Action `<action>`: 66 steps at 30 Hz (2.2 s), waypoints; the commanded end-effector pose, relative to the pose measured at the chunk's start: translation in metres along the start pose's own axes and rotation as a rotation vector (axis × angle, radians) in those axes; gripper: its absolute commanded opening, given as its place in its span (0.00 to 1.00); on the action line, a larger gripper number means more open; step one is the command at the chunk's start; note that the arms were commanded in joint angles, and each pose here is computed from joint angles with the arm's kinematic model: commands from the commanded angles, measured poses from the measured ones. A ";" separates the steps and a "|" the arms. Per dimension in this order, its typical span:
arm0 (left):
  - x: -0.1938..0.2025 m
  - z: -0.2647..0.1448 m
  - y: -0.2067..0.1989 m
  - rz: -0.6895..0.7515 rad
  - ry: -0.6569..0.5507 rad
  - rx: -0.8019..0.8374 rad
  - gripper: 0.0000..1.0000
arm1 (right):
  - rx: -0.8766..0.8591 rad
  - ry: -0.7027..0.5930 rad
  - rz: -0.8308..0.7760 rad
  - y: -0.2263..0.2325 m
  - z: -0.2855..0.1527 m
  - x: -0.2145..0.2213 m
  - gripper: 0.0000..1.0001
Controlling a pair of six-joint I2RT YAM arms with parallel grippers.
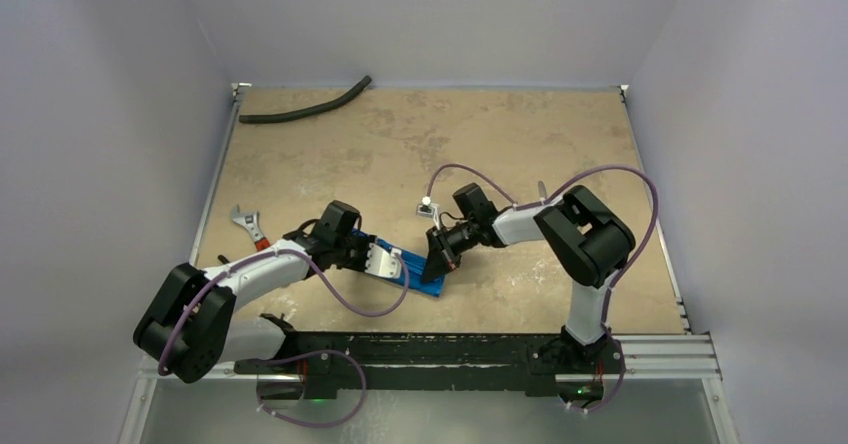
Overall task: Fold the napkin into a case and place the utensils inside
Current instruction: Pick up the smaller rectangle-folded napkin from the center of the board.
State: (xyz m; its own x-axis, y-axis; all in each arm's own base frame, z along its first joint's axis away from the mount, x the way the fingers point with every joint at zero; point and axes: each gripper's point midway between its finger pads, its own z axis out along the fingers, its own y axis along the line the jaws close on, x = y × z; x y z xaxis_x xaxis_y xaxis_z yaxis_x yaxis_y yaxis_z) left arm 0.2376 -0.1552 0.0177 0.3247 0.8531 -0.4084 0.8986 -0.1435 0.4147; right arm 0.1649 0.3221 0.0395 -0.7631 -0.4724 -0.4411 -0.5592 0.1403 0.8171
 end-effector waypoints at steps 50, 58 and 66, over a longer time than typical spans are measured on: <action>0.027 -0.042 0.060 -0.491 -0.025 0.018 0.43 | 0.463 0.114 -0.089 -0.071 -0.032 -0.032 0.00; 0.025 -0.027 0.041 -0.448 0.031 0.041 0.24 | 0.455 0.106 -0.091 -0.070 -0.032 -0.032 0.00; 0.046 -0.028 0.049 -0.423 0.166 -0.041 0.00 | 0.445 0.096 -0.084 -0.068 -0.032 -0.031 0.00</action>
State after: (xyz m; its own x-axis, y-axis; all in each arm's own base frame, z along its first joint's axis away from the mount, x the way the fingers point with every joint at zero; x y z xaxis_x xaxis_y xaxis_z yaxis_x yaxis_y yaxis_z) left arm 0.2741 -0.1181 0.0389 -0.1126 0.8817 -0.4581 0.9591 0.2170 0.1817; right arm 0.2350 0.3139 0.0239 -0.6863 -0.5554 -0.4696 -0.7161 0.4030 0.5700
